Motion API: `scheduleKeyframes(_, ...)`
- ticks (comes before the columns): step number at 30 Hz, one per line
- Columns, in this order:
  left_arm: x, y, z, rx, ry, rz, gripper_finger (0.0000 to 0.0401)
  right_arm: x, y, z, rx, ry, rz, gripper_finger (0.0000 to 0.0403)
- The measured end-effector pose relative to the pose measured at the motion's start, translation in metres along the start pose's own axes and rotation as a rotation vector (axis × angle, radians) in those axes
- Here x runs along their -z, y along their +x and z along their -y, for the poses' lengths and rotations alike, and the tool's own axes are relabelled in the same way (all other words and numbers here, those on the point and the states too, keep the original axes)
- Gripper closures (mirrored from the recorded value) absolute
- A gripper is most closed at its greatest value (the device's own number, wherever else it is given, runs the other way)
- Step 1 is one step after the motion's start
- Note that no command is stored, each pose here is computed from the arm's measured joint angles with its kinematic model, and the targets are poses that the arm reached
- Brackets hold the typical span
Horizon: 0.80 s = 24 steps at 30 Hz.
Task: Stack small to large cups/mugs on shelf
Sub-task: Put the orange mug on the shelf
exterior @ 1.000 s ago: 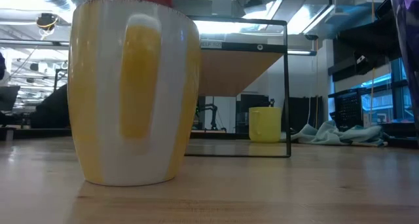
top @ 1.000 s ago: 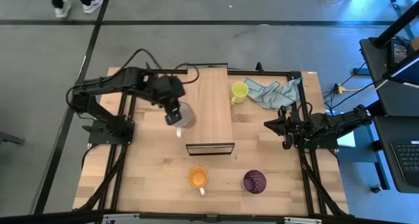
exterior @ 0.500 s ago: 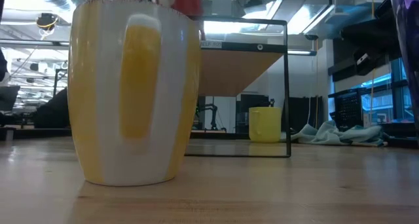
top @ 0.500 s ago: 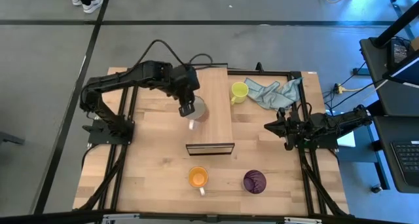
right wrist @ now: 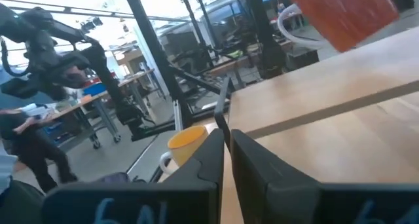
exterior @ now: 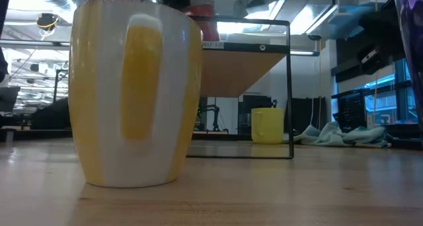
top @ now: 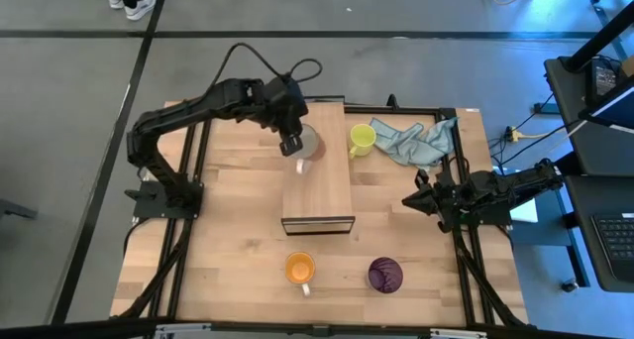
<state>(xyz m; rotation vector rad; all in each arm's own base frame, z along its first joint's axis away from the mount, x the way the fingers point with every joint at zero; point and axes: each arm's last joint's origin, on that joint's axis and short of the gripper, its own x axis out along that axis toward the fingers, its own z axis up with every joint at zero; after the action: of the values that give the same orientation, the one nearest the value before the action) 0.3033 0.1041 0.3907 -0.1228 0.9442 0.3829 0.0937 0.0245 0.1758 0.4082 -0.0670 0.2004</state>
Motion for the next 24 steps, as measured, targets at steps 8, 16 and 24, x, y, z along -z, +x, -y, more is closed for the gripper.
scheduleKeyframes(8, 0.000, 0.018, -0.017, 0.018, -0.018, -0.063, 0.0387, -0.001, 0.000, 0.000, -0.002, 0.002, 0.006, 0.0371)
scheduleKeyframes(16, 0.000, 0.018, -0.016, 0.052, -0.016, -0.059, 0.0387, 0.000, 0.000, 0.000, -0.001, 0.003, -0.001, 0.0371)
scheduleKeyframes(24, 0.000, 0.016, -0.007, 0.144, -0.017, -0.057, 0.0387, 0.001, 0.000, 0.000, 0.002, 0.002, -0.008, 0.0371)
